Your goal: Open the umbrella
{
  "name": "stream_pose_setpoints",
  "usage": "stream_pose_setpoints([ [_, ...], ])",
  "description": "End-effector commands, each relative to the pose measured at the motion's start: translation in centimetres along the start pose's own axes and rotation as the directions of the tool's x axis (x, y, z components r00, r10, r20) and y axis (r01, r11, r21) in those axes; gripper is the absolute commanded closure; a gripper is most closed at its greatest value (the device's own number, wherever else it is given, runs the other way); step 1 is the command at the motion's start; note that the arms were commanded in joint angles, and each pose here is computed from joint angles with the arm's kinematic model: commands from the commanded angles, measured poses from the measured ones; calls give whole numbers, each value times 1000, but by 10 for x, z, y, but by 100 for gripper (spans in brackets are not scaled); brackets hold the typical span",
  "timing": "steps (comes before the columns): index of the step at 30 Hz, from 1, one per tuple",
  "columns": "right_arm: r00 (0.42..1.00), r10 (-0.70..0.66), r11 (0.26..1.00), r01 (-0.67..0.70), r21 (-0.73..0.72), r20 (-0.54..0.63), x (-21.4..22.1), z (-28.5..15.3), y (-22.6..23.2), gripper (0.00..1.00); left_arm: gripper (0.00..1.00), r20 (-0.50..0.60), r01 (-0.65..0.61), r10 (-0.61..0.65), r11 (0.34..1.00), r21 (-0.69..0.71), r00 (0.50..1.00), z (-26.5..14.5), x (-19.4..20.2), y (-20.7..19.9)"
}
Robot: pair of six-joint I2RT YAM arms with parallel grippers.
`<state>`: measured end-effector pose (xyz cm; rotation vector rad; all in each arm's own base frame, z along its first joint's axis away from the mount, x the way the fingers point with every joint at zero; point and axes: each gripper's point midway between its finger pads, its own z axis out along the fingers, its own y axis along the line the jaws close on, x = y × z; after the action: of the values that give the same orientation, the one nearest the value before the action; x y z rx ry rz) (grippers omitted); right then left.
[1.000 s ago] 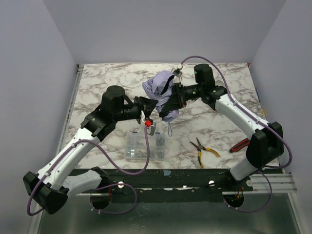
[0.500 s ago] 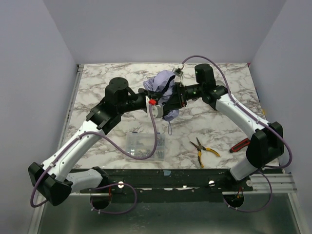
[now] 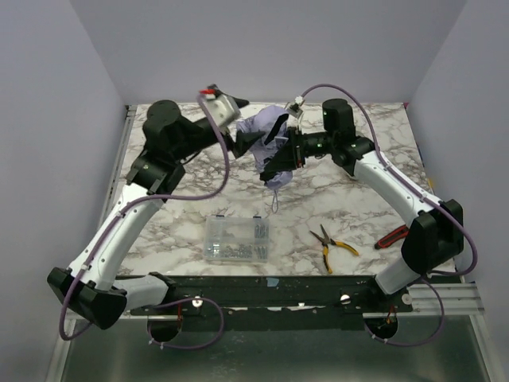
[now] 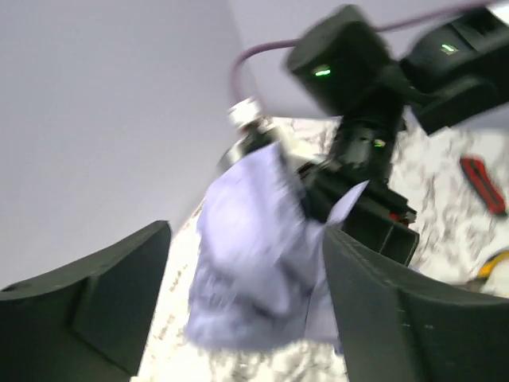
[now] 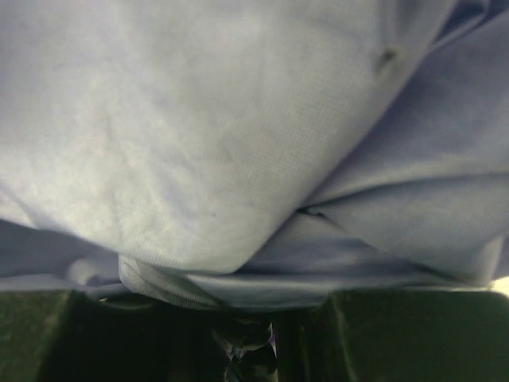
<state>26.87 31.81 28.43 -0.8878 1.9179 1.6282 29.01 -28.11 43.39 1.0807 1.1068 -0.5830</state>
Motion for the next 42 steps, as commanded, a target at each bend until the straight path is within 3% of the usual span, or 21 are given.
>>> stream_pose_setpoints([
  [1, 972, -186, 982, 186, 17, 140, -58, -14, 21, 99, 11, 62, 494, -492, 870, -12, 868, -39, -8, 17],
  [2, 967, -205, 979, 205, 18, 154, -62, -16, 25, 99, 2, 63, 533, -531, 846, -8, 845, -43, -4, 17],
  [9, 959, -135, 980, 165, -108, 248, -83, -13, 48, 99, 1, 6, 714, -717, 695, 83, 697, -41, 24, -7],
  [14, 964, -155, 967, 193, -169, 217, -80, -2, 62, 99, 1, 35, 809, -815, 579, 106, 579, -23, 21, 8],
  [21, 967, -215, 953, 239, -189, 140, -58, 18, 68, 99, 1, 76, 841, -869, 493, 222, 489, -4, 1, 12],
  [22, 966, -220, 951, 244, -190, 137, -57, 19, 69, 99, 4, 65, 841, -871, 487, 237, 486, 0, 1, 10],
  [23, 964, -227, 950, 251, -187, 139, -57, 19, 70, 99, 13, 53, 844, -876, 477, 244, 480, 2, 0, 9],
  [25, 961, -235, 950, 259, -176, 146, -60, 19, 70, 96, 56, 33, 863, -896, 436, 255, 442, 5, 3, 7],
  [26, 959, -242, 949, 266, -172, 146, -60, 18, 71, 94, 72, 35, 872, -905, 417, 255, 423, 5, 5, 9],
  [27, 958, -247, 949, 269, -163, 147, -61, 17, 71, 90, 86, 33, 884, -916, 396, 247, 401, 5, 8, 11],
  [28, 960, -235, 955, 257, -149, 153, -64, 15, 69, 85, 93, 31, 893, -922, 383, 238, 387, 3, 12, 14],
  [29, 962, -215, 962, 238, -132, 165, -68, 11, 66, 74, 100, 34, 897, -924, 377, 231, 380, 1, 14, 17],
  [32, 969, -154, 980, 174, -93, 196, -81, -7, 55, 36, 100, 60, 921, -943, 331, 204, 326, -11, 18, 32],
  [34, 968, -118, 989, 134, -60, 222, -89, -24, 44, 21, 100, 87, 937, -957, 288, 199, 276, -22, 19, 46],
  [38, 967, -82, 996, 84, 0, 242, -86, -54, 24, 17, 100, 44, 950, -974, 228, 216, 224, -40, 17, 57],
  [40, 969, -124, 992, 115, 57, 216, -73, -58, 16, 22, 100, 5, 970, -990, 139, 198, 140, -45, 26, 60],
  [42, 970, -149, 986, 132, 98, 191, -57, -52, 13, 26, 100, 10, 974, -993, 120, 191, 121, -48, 29, 62],
])
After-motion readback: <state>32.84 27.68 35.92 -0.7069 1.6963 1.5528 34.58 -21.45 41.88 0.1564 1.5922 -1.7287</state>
